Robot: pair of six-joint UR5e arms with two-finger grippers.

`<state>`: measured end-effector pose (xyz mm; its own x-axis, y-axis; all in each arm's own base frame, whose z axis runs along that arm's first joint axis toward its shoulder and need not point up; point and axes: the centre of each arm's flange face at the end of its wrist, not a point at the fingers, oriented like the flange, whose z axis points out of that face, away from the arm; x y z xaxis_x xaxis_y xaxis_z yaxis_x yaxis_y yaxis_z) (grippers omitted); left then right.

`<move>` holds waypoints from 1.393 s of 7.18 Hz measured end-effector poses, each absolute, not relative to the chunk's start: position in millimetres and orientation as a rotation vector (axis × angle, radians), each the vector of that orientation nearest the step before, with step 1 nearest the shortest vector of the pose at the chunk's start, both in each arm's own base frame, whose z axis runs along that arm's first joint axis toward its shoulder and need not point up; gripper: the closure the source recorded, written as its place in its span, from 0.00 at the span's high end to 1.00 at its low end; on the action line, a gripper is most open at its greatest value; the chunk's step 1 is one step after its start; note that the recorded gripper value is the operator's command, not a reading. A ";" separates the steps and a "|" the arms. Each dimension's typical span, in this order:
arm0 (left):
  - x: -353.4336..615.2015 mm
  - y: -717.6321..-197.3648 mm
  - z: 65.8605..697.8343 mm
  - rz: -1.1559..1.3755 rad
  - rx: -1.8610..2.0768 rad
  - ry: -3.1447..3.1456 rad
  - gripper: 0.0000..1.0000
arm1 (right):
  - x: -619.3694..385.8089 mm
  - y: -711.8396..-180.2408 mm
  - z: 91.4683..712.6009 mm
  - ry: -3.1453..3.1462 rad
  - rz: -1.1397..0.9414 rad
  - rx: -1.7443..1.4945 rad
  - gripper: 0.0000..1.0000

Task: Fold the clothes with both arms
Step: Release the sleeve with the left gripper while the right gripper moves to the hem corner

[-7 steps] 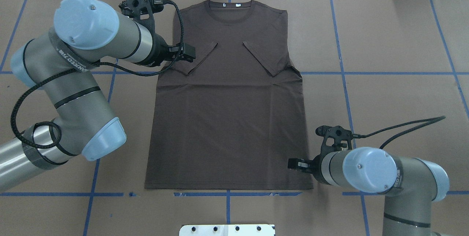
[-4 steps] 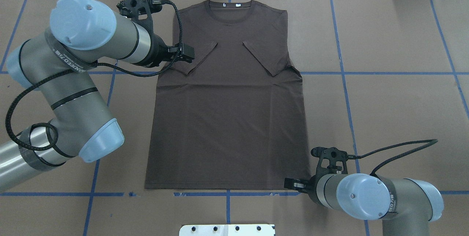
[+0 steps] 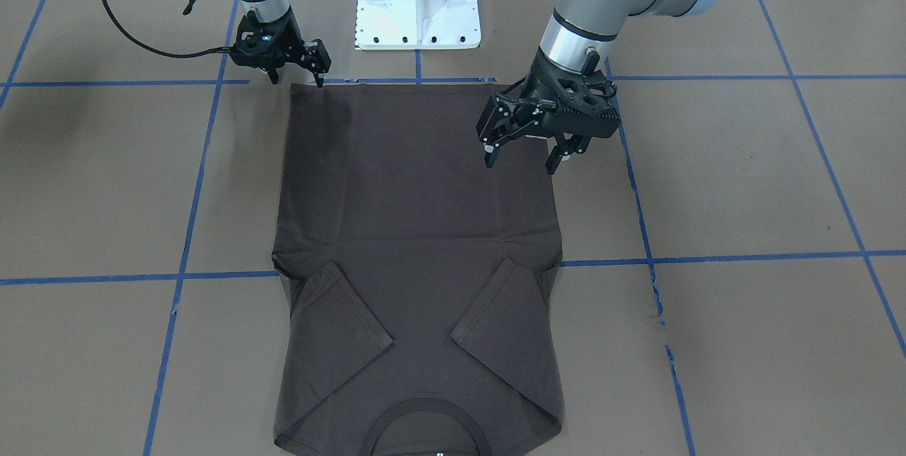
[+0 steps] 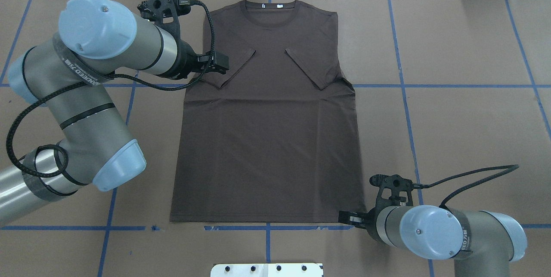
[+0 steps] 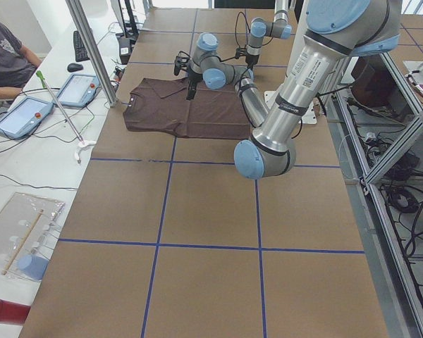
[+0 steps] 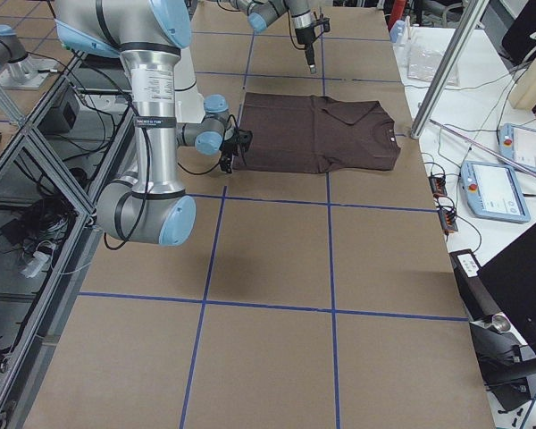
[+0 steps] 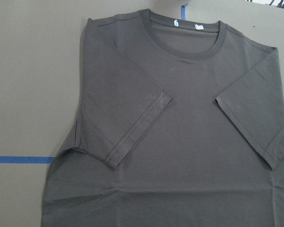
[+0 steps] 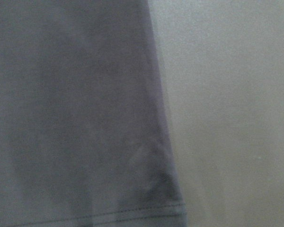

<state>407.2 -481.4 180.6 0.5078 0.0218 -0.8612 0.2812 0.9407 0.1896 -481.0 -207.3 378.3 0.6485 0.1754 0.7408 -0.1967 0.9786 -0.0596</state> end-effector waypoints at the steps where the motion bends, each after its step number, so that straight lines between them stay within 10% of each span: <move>1: 408.2 -480.6 180.8 -0.159 0.324 1.031 1.00 | -481.0 -207.0 379.0 -0.837 0.211 0.027 0.92; 3: 409.5 -480.2 181.5 -0.157 0.323 1.030 1.00 | -481.8 -206.6 378.2 -0.837 0.209 0.024 0.76; 7: 411.7 -481.1 184.1 -0.156 0.321 1.028 1.00 | -480.5 -209.0 378.2 -0.838 0.210 0.009 0.11; 10: 412.3 -481.5 184.8 -0.156 0.321 1.028 1.00 | -472.3 -216.1 374.3 -0.845 0.219 -0.004 0.00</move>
